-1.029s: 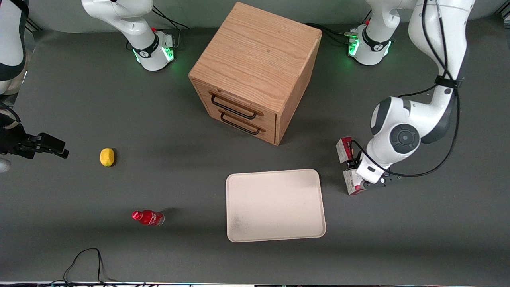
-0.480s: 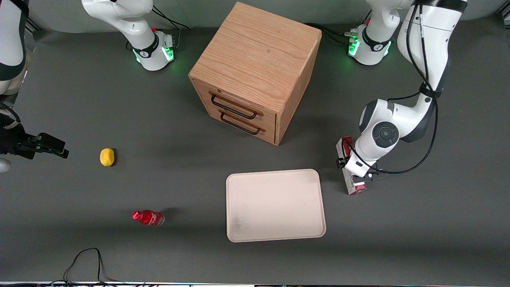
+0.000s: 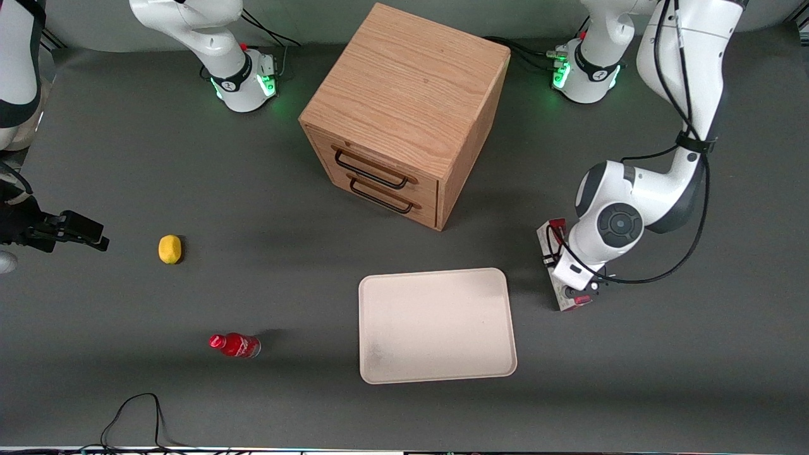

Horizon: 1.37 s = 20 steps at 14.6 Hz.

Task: Place red cookie box on tray
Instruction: 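Close the left gripper on the cookie box's upper end, then carry the box over the tray and lower it onto the tray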

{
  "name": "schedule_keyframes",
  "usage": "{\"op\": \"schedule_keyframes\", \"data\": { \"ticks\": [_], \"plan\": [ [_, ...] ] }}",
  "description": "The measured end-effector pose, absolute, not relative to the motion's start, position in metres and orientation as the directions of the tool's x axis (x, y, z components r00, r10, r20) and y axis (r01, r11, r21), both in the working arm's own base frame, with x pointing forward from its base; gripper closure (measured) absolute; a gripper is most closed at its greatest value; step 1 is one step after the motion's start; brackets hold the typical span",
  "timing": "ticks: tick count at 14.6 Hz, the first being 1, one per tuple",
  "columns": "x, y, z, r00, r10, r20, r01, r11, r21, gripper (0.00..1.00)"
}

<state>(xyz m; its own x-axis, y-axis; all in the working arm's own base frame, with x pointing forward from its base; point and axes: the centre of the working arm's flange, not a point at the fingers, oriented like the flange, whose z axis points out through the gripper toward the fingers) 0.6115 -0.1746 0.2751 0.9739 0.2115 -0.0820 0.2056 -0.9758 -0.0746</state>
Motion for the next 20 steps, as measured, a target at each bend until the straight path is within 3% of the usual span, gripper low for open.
{"op": "schedule_keyframes", "data": {
  "ticks": [5,10,14,20],
  "plan": [
    [0.662,-0.181,0.376,0.992,0.125,-0.03,0.123,-0.991,-0.047,0.93],
    [0.698,-0.209,0.402,0.994,0.104,-0.035,0.103,-0.995,-0.01,0.93],
    [0.707,-0.256,0.381,0.997,0.067,-0.033,0.067,-0.998,0.009,0.93],
    [0.698,-0.329,0.284,0.995,0.086,-0.044,0.087,-0.996,0.011,0.93]
  ]
}}
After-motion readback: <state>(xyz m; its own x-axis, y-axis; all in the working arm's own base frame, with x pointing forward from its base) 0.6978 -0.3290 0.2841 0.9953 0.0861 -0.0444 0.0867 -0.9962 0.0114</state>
